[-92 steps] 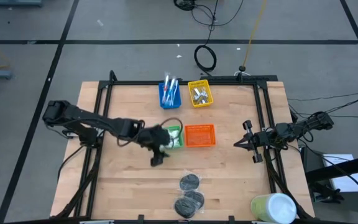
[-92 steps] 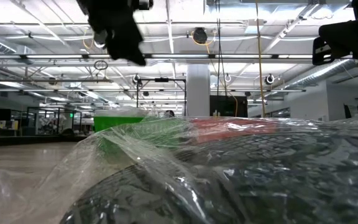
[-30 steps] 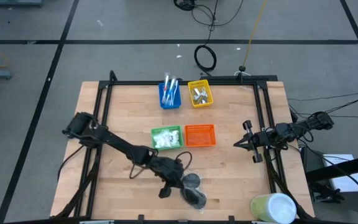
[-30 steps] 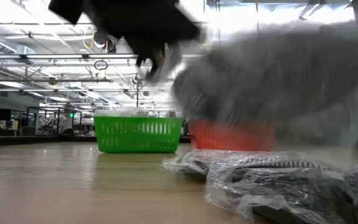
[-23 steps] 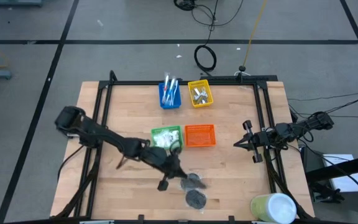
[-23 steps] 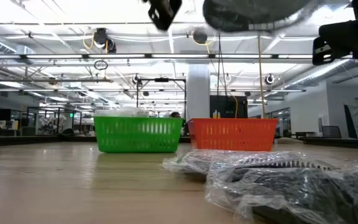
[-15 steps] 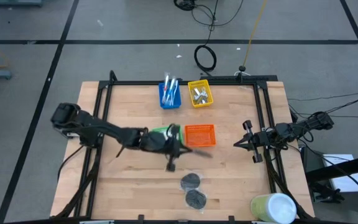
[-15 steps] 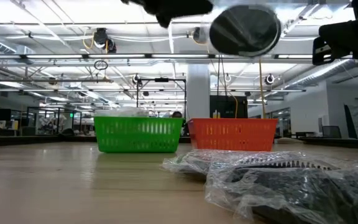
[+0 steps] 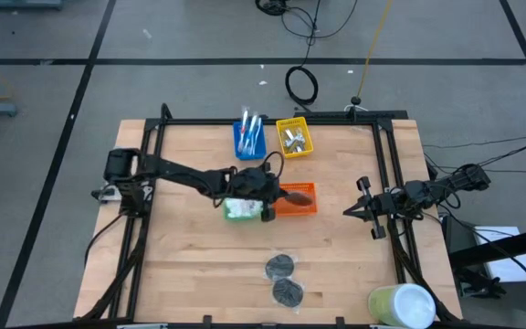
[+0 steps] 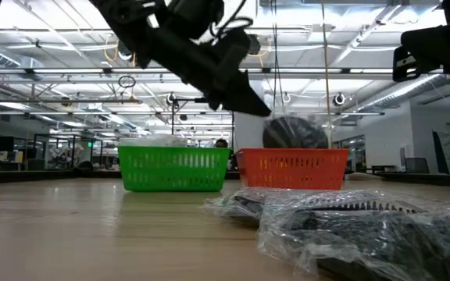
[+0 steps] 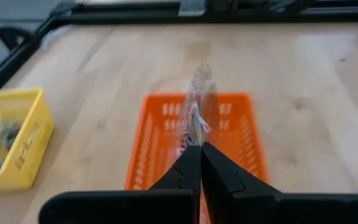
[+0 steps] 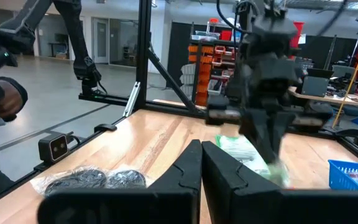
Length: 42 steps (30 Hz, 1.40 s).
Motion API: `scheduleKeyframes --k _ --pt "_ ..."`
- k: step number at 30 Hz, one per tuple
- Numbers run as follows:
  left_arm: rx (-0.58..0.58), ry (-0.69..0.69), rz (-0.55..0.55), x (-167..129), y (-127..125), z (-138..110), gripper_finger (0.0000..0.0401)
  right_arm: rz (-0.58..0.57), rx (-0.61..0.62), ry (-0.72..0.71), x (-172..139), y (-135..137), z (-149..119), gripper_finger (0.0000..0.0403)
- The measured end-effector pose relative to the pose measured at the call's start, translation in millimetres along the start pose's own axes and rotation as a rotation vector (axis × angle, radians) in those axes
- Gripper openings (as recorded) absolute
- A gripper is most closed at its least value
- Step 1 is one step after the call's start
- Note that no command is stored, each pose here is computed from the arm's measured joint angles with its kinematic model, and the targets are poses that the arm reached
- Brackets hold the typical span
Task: Pick & Place Travel size toiletries
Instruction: Put the bottom hairbrush into the orange bin, then put the top hairbrush into the orange bin
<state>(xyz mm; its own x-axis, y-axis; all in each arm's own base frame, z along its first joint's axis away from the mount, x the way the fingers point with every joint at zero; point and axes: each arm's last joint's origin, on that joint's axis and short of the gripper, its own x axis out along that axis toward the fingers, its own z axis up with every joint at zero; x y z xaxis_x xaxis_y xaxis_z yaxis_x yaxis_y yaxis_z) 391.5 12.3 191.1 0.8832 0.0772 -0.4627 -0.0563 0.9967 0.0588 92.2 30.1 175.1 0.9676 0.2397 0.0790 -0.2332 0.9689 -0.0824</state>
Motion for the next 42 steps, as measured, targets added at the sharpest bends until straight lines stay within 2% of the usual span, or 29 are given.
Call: scheduleKeyframes --k 4,9,13,18,20,22,25,31,35,42 --pt "-0.05 0.021 0.019 4.6 7.4 -5.7 0.0005 0.0 0.0 0.0 0.0 0.0 0.0 0.0" --pt "-0.068 0.006 0.016 -1.6 6.8 0.7 0.0018 0.0 0.0 -0.001 0.0 0.0 0.1 0.0" --pt "-0.064 -0.012 0.013 -10.7 3.1 9.0 0.0068 0.0 0.0 0.0 0.0 0.0 0.0 0.0" --pt "-0.047 -0.009 0.099 -19.0 -0.7 14.2 0.0153 0.0 0.0 0.0 0.0 0.0 0.0 0.0" --pt "-0.03 -0.002 0.099 -25.8 -3.8 17.9 0.0182 0.0 0.0 0.0 0.0 0.0 0.0 0.0" --pt "-0.026 -0.02 0.068 -33.6 -11.0 24.1 0.0206 0.0 0.0 0.0 0.0 0.0 0.0 0.0" --pt "-0.006 -0.065 -0.033 -50.0 -30.8 36.1 0.023 0.0 0.0 0.0 0.0 0.0 0.0 0.0" --pt "0.077 -0.105 -0.216 -68.4 -75.7 42.5 0.0245 0.0 0.0 -0.001 0.0 0.0 0.1 0.0" --pt "0.085 -0.061 -0.275 -67.9 -98.6 33.4 0.0246 0.0 0.0 -0.001 0.0 0.0 0.1 0.0" --pt "0.016 0.099 -0.338 -48.4 -129.4 -0.1 0.0246 0.0 0.0 -0.001 0.0 0.0 0.1 0.0"
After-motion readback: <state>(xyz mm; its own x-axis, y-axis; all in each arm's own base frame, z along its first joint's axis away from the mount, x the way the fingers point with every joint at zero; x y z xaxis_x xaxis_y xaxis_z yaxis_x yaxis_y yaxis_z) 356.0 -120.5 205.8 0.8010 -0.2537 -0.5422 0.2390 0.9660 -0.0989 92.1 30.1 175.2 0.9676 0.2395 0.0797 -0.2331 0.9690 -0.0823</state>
